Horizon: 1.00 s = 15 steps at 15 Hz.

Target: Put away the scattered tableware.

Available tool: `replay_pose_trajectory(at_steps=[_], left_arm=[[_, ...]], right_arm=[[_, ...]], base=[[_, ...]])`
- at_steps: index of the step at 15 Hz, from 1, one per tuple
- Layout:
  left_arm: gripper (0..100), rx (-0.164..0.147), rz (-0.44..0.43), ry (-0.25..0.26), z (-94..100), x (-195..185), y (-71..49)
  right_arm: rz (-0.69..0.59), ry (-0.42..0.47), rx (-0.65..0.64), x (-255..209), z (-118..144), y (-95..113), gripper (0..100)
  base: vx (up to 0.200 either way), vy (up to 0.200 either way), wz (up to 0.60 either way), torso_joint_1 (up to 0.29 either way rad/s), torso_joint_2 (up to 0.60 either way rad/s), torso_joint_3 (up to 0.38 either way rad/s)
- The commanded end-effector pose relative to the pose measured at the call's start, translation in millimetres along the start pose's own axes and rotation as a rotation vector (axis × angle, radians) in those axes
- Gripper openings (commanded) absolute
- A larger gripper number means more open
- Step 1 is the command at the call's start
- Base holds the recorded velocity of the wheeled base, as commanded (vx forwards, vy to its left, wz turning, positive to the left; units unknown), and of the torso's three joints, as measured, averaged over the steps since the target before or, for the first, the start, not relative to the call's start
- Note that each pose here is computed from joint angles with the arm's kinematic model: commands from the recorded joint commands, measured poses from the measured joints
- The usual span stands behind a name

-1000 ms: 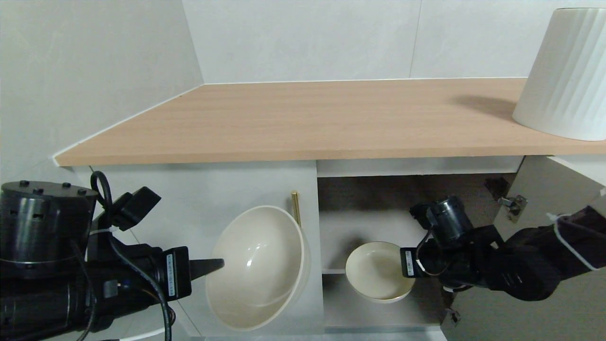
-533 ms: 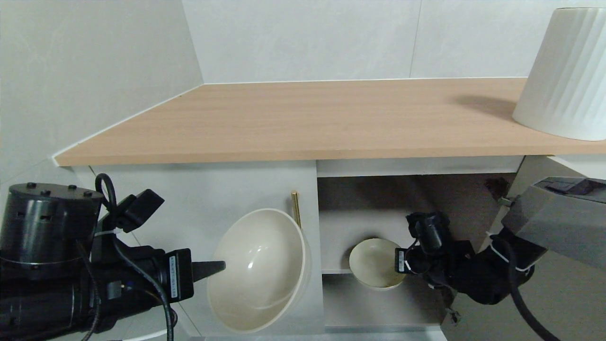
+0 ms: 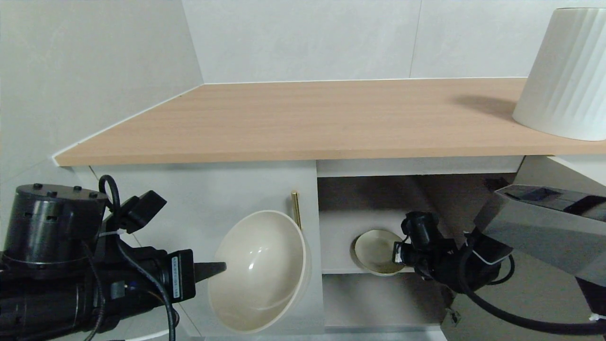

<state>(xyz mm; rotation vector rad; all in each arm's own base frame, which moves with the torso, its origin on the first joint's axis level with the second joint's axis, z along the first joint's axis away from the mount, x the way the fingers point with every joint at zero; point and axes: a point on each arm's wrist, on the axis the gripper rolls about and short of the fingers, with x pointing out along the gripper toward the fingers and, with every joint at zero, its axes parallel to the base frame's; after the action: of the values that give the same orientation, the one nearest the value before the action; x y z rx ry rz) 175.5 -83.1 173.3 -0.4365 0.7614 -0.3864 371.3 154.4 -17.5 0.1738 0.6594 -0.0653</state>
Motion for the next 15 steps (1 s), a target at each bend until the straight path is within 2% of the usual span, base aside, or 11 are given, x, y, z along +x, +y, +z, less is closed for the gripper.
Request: replay_pose_trajectory(at_steps=[1, 10, 11, 15], left_arm=[[0, 0.000, 0.001, 0.002, -0.1, 1, 0.0], [0, -0.003, 0.011, 0.017, -0.6, 6, 1.3], [0, -0.003, 0.011, 0.016, -0.4, 6, 1.2], [0, -0.004, 0.019, 0.036, -1.3, 12, 1.2]], right_arm=[[-0.010, -0.007, 0.007, 12, 0, -1, 0], [-0.022, -0.056, 0.041, 25, 16, -4, 0], [-0.026, -0.059, 0.040, 25, 16, -4, 100], [-0.022, -0.069, 0.045, 21, 20, -3, 100]], base=[[0.000, 0.000, 0.00, 0.000, 0.00, 0.000], [0.000, 0.000, 0.00, 0.000, 0.00, 0.000], [0.000, 0.000, 0.00, 0.000, 0.00, 0.000], [0.000, 0.000, 0.00, 0.000, 0.00, 0.000]])
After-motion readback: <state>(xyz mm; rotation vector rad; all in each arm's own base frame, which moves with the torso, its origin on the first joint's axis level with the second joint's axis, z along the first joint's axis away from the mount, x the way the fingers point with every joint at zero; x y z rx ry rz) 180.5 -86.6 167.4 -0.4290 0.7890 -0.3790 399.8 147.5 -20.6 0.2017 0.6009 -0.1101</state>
